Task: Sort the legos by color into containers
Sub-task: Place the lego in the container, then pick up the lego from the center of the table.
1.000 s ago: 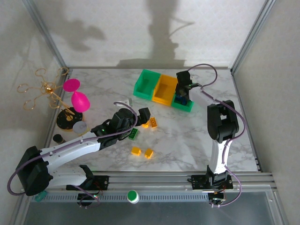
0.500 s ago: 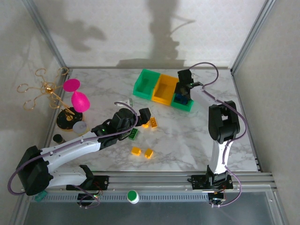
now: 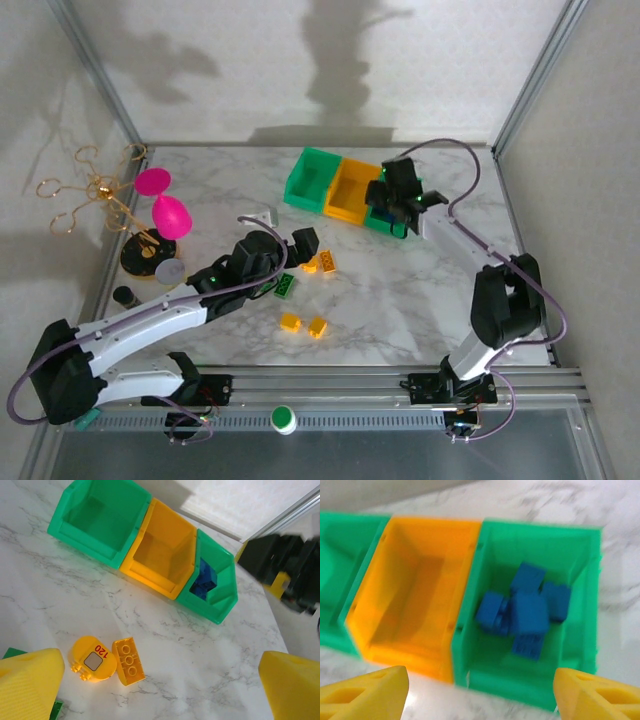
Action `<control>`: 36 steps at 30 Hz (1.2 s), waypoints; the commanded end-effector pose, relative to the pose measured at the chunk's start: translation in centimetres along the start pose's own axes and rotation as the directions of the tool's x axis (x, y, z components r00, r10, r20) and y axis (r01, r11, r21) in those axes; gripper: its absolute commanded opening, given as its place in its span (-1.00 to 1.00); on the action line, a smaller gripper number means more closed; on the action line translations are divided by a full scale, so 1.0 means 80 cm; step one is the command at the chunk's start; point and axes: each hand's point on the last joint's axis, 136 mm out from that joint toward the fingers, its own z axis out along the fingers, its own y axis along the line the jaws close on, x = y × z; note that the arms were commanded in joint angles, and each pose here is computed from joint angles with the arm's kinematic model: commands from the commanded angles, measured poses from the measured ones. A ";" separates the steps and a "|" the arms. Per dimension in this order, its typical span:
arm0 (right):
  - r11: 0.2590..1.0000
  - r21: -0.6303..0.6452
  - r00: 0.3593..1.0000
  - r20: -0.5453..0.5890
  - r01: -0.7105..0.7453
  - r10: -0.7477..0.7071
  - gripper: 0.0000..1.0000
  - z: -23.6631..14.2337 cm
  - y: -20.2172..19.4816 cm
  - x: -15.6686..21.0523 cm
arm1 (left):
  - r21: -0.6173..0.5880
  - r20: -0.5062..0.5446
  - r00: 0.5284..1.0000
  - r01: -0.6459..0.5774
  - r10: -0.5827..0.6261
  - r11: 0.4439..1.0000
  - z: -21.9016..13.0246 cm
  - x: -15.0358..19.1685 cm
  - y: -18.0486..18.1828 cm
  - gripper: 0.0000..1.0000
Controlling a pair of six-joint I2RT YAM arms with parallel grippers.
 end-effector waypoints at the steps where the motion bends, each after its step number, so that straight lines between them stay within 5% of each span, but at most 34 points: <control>1: 0.999 -0.053 0.999 -0.038 -0.003 0.001 0.55 -0.020 0.026 0.044 | -0.030 0.018 1.000 0.003 -0.002 1.000 -0.013 -0.005 0.017 0.99; 17: 0.965 -0.193 0.960 -0.179 0.179 -0.214 0.59 -0.037 0.129 0.248 | -0.090 -0.020 1.000 -0.003 0.001 0.996 -0.057 0.012 0.062 0.99; 36: 0.934 -0.089 0.919 -0.171 0.345 -0.356 0.27 0.014 0.136 0.266 | -0.116 -0.005 1.000 0.004 -0.004 0.993 -0.069 0.026 0.091 0.99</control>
